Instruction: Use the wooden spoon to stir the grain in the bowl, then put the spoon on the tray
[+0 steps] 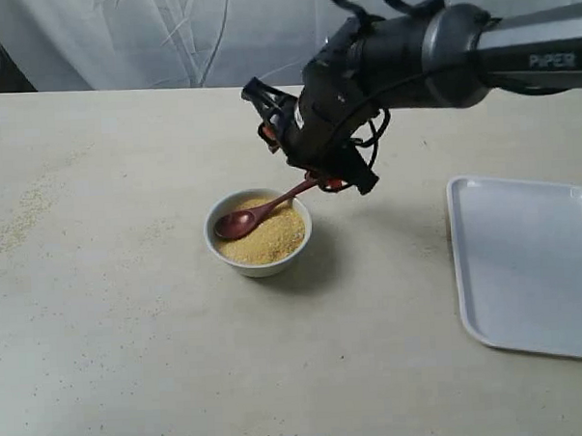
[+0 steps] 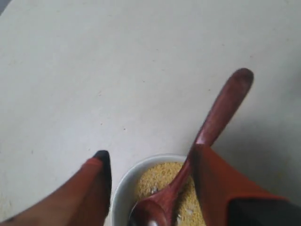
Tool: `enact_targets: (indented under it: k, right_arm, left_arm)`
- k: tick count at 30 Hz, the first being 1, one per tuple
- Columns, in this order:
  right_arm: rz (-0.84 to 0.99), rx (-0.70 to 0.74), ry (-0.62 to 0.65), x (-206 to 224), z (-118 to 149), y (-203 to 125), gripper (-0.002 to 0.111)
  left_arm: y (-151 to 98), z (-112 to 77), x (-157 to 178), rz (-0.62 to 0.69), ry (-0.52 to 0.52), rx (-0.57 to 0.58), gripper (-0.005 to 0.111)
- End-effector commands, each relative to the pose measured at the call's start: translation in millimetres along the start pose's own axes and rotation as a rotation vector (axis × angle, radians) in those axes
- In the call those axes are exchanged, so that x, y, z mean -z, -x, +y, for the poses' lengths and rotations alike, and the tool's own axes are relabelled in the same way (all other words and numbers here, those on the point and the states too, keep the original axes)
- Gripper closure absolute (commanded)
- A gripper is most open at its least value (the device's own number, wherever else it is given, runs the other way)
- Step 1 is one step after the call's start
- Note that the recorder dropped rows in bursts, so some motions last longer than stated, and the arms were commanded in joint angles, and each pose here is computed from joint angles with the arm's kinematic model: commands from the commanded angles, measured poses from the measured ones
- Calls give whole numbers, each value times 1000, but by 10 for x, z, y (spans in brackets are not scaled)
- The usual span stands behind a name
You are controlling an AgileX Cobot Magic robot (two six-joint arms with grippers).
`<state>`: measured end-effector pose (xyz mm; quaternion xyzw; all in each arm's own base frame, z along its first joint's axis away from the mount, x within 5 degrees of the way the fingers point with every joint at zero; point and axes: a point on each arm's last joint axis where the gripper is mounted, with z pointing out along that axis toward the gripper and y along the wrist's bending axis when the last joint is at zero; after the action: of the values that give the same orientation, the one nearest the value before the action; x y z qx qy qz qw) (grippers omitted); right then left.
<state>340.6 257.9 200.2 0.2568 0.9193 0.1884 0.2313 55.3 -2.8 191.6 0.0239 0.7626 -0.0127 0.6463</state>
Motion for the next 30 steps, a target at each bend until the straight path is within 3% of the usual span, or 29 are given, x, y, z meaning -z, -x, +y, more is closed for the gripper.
enact_targets:
  k: [1, 3, 7, 9, 11, 12, 14, 16, 18, 20, 23, 25, 30]
  right_arm:
    - [24, 410, 94, 389, 51, 197, 81]
    - [81, 602, 89, 513, -29, 290, 109]
    - [352, 794, 77, 534, -403, 533, 109]
    - [547, 783, 270, 595, -578, 676, 109]
    - [608, 689, 561, 684, -698, 843, 109]
    - [537, 586, 737, 723, -739, 943, 109]
    - [384, 519, 922, 749, -768, 930, 109]
    - [217, 402, 958, 709, -845, 863, 109]
    - [120, 396, 858, 613, -957, 656, 109]
    - [86, 399, 644, 471, -1069, 435, 109]
    - [70, 439, 455, 339, -1126, 166, 109]
    - [67, 445, 398, 284, -1113, 79, 109]
    - [50, 439, 395, 277, -952, 41, 109]
  left_arm:
    - [-2, -1, -1, -12, -1, 1, 107]
    - [-2, -1, -1, -12, -1, 1, 107]
    - [-2, -1, -1, -12, -1, 1, 107]
    - [-2, -1, -1, -12, -1, 1, 107]
    - [-2, -1, -1, -12, -1, 1, 107]
    - [-2, -1, -1, -12, -1, 1, 107]
    - [-2, -1, -1, -12, -1, 1, 107]
    - [-2, -1, -1, -12, -1, 1, 107]
    - [-2, -1, -1, -12, -1, 1, 107]
    - [0, -1, -1, -15, -1, 1, 107]
    - [0, -1, -1, -15, -1, 1, 107]
    - [0, -1, -1, -15, -1, 1, 107]
    - [0, -1, -1, -15, -1, 1, 107]
